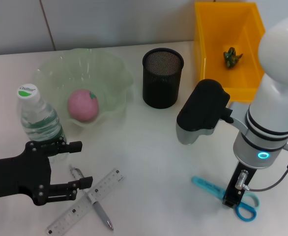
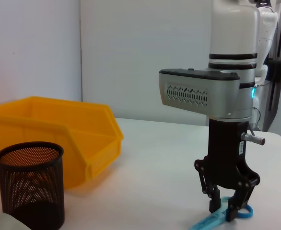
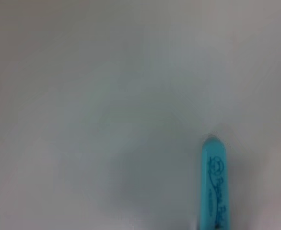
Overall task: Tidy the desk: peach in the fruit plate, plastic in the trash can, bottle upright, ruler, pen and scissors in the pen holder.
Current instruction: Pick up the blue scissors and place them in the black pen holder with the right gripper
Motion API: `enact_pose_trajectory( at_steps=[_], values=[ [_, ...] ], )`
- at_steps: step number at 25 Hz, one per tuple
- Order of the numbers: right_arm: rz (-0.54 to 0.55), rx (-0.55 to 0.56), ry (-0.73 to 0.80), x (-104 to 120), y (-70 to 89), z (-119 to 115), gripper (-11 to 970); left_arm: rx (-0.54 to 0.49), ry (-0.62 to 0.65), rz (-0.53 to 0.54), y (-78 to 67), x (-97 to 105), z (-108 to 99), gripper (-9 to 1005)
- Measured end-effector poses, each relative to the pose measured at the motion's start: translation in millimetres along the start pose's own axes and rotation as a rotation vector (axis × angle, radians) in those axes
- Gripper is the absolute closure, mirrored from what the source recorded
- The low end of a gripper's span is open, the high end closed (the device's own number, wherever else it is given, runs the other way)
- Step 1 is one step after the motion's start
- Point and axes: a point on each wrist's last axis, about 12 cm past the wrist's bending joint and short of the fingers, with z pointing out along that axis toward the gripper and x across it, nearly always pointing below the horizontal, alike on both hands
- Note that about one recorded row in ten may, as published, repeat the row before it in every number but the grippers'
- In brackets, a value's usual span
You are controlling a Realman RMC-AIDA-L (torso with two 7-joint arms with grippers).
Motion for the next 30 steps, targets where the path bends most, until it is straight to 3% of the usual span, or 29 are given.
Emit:
enact_pose_trajectory(
  at_steps=[5, 8, 18, 30],
  values=[
    [-0.026, -0.001, -0.019, -2.4, 3.4, -3.2, 698, -0.002, -0.001, 0.003, 0.4, -0.7, -0.2, 210],
    [-0.033, -0.023, -0.085, -4.9, 4.4, -16.4, 703, -0.003, -0.001, 0.003, 0.4, -0.7, -0.5, 210],
    [0.061, -0.13, -0.253, 5.2, -19.6, -38.8, 709, -0.012, -0.022, 0.001, 0.5, -2.0, -1.5, 209],
    [0.144, -0.265, -0.561, 35.4, -50.3, -38.7, 709, -0.027, -0.111, -0.01, -0.9, -9.2, -7.5, 210]
  ],
)
